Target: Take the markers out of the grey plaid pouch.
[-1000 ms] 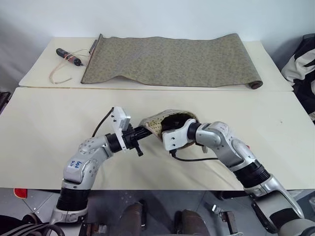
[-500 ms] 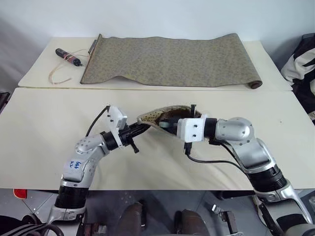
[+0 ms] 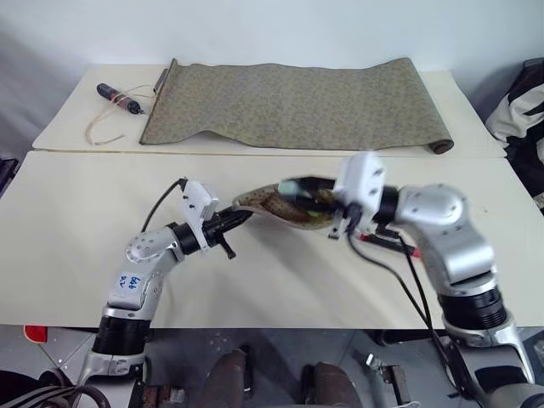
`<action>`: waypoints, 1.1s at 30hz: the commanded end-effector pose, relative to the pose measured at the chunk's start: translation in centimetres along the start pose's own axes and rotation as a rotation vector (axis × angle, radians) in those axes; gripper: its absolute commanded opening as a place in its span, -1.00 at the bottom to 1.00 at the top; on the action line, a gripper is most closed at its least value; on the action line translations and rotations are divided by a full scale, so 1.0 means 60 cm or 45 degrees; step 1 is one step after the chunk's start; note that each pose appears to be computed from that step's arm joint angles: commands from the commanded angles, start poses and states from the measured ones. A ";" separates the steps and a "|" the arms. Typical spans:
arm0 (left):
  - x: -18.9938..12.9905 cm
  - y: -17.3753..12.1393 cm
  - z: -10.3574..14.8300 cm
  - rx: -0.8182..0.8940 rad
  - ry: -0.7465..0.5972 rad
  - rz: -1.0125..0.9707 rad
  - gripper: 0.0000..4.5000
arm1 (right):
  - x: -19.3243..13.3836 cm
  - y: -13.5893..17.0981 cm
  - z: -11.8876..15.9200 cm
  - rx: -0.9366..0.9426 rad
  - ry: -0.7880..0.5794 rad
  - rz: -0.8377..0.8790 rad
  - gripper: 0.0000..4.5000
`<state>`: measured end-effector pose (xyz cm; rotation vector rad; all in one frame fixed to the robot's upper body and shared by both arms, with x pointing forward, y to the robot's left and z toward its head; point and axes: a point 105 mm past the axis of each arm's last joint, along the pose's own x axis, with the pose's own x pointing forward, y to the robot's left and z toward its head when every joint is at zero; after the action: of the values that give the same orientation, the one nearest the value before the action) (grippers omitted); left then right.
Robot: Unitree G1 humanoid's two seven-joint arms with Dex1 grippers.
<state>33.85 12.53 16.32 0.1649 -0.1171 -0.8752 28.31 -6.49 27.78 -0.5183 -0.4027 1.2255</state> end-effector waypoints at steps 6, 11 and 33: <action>-0.025 0.031 0.010 0.122 -0.037 0.111 -1.00 | -0.104 -0.067 -0.081 -0.070 0.598 -0.178 -0.80; -0.020 0.018 0.010 0.108 -0.055 0.082 -1.00 | -0.186 -0.065 -0.223 -0.351 1.123 -0.131 -0.80; -0.058 0.066 0.027 0.458 0.033 0.192 -1.00 | -0.089 -0.076 -0.158 0.005 0.464 -0.411 0.80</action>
<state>34.15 16.17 17.01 0.3997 -0.2000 -0.7630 36.37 -14.94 19.79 -0.6957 -0.0657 0.7814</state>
